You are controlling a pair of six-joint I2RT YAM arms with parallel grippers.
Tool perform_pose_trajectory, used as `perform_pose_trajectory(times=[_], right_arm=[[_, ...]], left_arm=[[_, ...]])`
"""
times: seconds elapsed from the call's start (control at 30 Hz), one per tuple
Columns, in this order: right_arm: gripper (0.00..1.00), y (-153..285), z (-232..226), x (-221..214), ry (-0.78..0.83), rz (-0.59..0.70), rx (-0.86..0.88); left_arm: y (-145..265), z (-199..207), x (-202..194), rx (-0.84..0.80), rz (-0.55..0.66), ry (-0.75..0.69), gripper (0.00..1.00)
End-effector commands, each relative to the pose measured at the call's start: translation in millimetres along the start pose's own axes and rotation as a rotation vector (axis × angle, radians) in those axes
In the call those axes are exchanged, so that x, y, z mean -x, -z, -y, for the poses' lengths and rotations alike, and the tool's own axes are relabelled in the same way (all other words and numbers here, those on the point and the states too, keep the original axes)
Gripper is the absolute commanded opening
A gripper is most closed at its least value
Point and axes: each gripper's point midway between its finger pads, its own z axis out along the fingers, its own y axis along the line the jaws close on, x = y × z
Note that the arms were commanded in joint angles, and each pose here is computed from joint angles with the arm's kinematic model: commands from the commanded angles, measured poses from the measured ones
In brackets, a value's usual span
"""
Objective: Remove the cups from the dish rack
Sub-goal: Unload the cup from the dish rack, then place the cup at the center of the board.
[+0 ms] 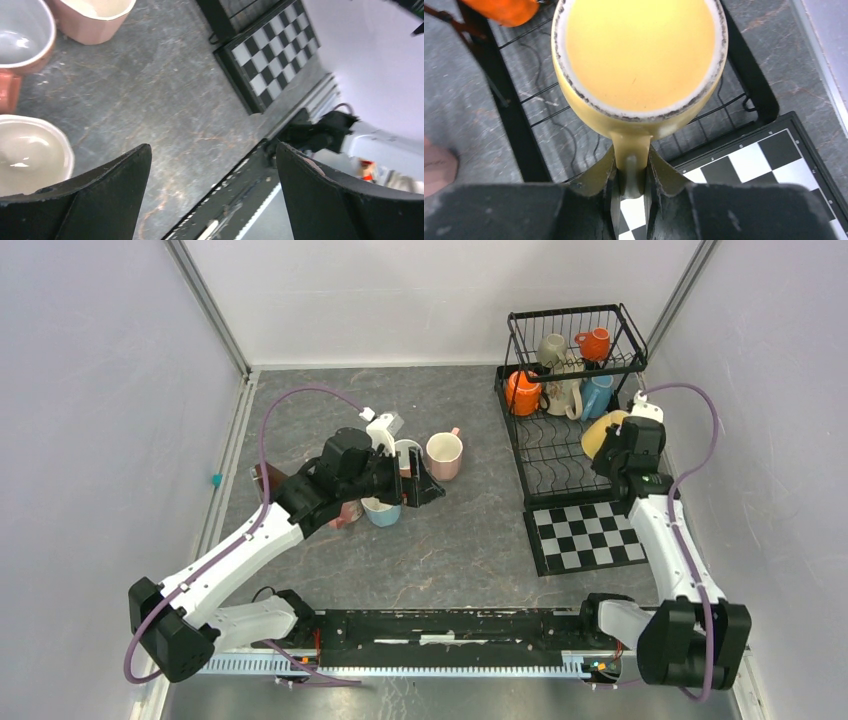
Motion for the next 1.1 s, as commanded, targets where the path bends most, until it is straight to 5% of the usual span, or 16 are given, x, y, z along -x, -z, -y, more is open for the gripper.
perform_pose_trajectory(times=[0.0, 0.37, 1.07], right_arm=[[0.0, 30, -31, 28, -0.029, 0.117, 0.147], [0.0, 104, -123, 19, -0.065, 0.118, 0.584], [0.0, 213, -234, -2, -0.233, 0.031, 1.259]], left_arm=[[12, 44, 34, -0.162, 0.111, 0.183, 1.0], [1, 54, 54, -0.263, 0.208, 0.432, 1.0], [-10, 38, 103, -0.331, 0.337, 0.565, 1.0]])
